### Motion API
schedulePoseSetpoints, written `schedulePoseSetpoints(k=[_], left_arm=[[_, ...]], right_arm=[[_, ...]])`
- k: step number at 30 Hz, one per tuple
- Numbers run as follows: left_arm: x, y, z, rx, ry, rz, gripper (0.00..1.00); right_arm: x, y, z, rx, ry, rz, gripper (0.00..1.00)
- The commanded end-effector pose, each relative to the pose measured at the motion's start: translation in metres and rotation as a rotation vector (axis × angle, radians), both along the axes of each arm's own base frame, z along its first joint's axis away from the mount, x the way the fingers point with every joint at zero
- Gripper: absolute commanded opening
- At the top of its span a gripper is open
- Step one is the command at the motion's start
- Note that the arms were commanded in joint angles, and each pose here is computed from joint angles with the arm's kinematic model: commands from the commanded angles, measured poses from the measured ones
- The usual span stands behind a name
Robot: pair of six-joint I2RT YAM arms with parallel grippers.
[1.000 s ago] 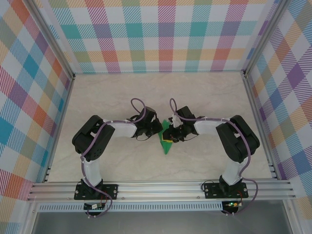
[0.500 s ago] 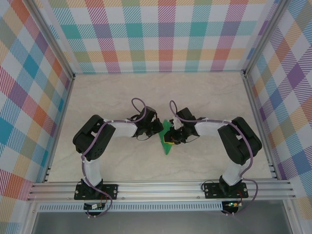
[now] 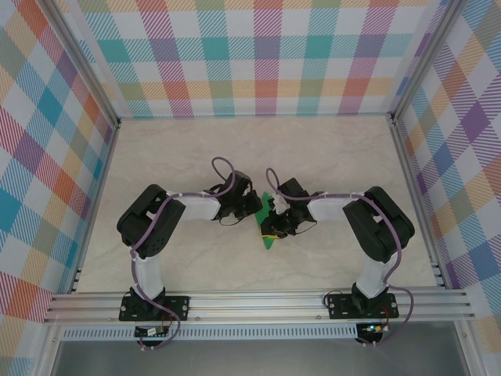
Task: Fold a paper plane with a square sheet of paper (pick it up from the middle)
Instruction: Fourth fold the wing at the center of the table.
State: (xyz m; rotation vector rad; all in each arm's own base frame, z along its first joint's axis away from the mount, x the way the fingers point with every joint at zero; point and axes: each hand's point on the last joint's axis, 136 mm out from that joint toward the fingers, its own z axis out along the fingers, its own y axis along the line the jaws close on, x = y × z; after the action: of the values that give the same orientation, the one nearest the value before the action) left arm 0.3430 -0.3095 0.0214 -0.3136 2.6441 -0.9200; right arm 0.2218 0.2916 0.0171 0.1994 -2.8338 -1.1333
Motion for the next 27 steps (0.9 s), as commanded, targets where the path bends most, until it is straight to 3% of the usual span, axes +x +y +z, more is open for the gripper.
schedulePoseSetpoints(k=[1, 10, 16, 20, 27], left_arm=[[-0.019, 0.014, -0.034, 0.083, 0.112, -0.021, 0.08], [-0.018, 0.013, -0.033, 0.078, 0.113, -0.023, 0.08], [-0.019, 0.011, -0.032, 0.075, 0.114, -0.03, 0.08], [-0.018, 0.01, -0.031, 0.071, 0.112, -0.032, 0.08], [-0.018, 0.006, -0.022, 0.044, 0.098, -0.046, 0.09]], right_arm=[[-0.012, -0.015, -0.014, -0.077, 0.024, 0.002, 0.19], [-0.023, -0.001, 0.025, 0.06, -0.012, 0.05, 0.21], [-0.041, -0.007, -0.003, 0.005, 0.056, 0.085, 0.22], [-0.048, -0.021, -0.022, -0.115, 0.063, 0.087, 0.21], [-0.034, -0.017, 0.013, -0.08, -0.043, 0.062, 0.22]])
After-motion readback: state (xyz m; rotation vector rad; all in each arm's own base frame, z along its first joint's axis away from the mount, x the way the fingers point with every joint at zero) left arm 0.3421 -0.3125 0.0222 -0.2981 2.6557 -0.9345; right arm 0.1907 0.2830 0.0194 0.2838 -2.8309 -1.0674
